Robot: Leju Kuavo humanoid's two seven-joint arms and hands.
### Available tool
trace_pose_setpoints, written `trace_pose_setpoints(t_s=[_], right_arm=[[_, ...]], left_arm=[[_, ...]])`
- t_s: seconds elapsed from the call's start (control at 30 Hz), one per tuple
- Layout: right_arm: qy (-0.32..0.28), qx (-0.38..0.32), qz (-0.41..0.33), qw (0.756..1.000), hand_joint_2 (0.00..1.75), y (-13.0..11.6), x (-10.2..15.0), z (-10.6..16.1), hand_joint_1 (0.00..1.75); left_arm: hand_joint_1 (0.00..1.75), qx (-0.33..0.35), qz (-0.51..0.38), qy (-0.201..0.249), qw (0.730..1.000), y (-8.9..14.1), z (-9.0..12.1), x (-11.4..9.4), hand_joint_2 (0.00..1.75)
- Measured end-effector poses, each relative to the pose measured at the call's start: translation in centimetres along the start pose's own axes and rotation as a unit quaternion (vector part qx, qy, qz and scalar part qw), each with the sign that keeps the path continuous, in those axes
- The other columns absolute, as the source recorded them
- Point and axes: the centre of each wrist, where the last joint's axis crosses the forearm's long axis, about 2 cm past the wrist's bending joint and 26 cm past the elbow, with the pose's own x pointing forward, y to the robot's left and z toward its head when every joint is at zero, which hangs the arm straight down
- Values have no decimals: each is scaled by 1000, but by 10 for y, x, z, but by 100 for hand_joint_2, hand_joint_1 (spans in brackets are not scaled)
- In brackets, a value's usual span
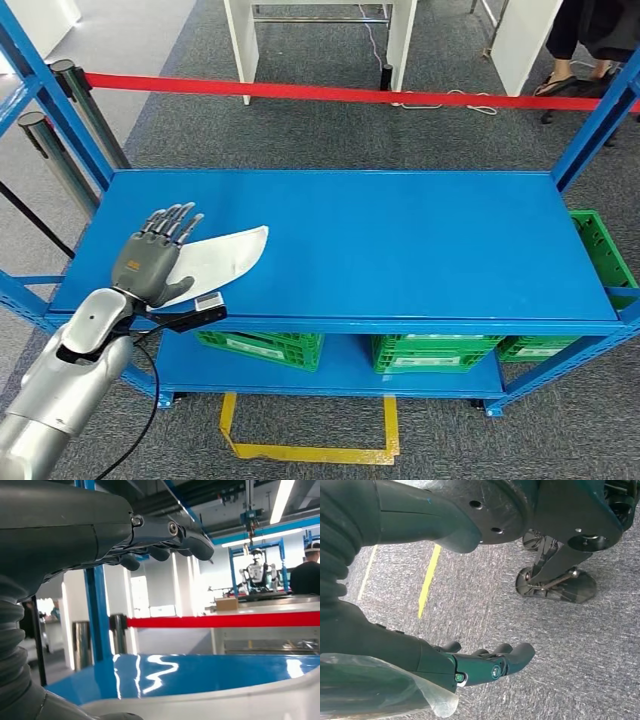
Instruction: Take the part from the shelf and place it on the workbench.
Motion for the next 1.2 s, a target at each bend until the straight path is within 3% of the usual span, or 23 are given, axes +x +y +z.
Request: trace_pose_setpoints(t_s=[0.33, 0.53, 0.87, 1.2], right_arm=[[4, -1, -5, 1000, 175, -1, -1, 0, 0], [3, -2, -4, 1000, 175, -1, -1, 0, 0], [0, -4, -2, 1000, 175, -2, -1, 0, 0], [6, -7, 5, 1000, 175, -6, -2, 0, 0]], left_arm=[[0, 106, 55, 10, 993, 5, 6, 3, 175], [0, 134, 67, 10, 989, 7, 12, 7, 175], [0, 96, 88, -5, 991, 8, 16, 0, 175], [0, 38, 80, -18, 996, 11, 28, -24, 175]])
